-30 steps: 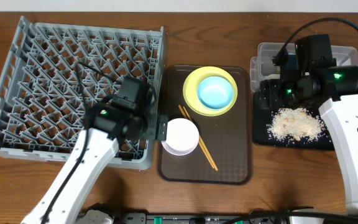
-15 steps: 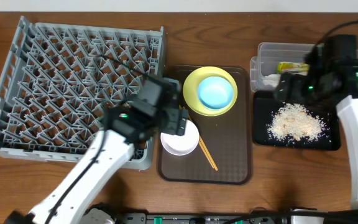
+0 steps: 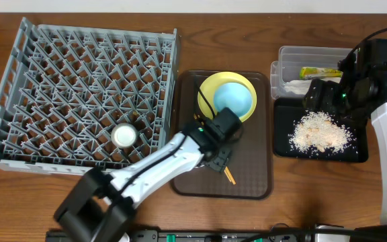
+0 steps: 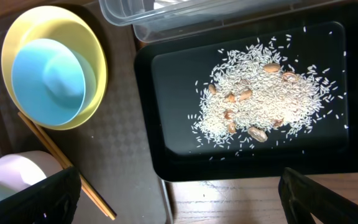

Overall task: Sort waste into correct bins and load items into the dishwasher
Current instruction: 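Reach the left gripper to the pink bowl on the tray and grasp its rim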

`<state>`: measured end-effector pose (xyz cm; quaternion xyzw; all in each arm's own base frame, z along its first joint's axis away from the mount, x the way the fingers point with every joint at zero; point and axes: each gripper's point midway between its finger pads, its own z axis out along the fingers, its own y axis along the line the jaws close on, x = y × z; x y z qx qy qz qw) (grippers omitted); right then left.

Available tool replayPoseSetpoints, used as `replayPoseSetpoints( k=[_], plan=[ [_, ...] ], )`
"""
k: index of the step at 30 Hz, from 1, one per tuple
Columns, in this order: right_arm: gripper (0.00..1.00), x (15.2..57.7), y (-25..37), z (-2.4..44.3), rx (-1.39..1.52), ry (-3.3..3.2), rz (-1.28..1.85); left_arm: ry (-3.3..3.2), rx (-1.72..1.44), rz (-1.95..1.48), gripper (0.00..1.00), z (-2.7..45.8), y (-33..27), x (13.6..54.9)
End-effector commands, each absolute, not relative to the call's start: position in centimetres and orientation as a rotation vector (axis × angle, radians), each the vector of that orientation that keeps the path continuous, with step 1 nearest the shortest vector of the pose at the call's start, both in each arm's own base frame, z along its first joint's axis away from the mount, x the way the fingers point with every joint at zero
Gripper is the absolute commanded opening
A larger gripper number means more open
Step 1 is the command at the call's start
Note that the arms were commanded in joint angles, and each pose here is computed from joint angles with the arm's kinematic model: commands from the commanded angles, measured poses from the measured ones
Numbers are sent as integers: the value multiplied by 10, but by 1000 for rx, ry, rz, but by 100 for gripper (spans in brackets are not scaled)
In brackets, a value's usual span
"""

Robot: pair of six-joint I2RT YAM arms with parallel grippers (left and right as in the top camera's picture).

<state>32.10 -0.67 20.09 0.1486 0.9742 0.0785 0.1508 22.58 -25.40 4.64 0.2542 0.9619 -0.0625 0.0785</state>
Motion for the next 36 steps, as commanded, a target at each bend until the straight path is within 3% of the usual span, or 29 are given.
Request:
replayPoseSetpoints(
  k=[1,6,15,22,36],
  plan=[
    [99,321,-7,203,425,2794,231,2895,772,-149,61,37,-256,225],
    [99,320,-7,203,416,2797,229,2916,771,-132,45,30,-255,223],
    [99,318,-7,202,417,2804,229,2957,779,-92,44,15,-252,220],
    [99,318,-7,202,417,2805,229,2970,752,-89,31,13,-251,220],
    [99,317,-7,202,420,2812,223,2963,751,-95,19,15,-252,221]
  ],
)
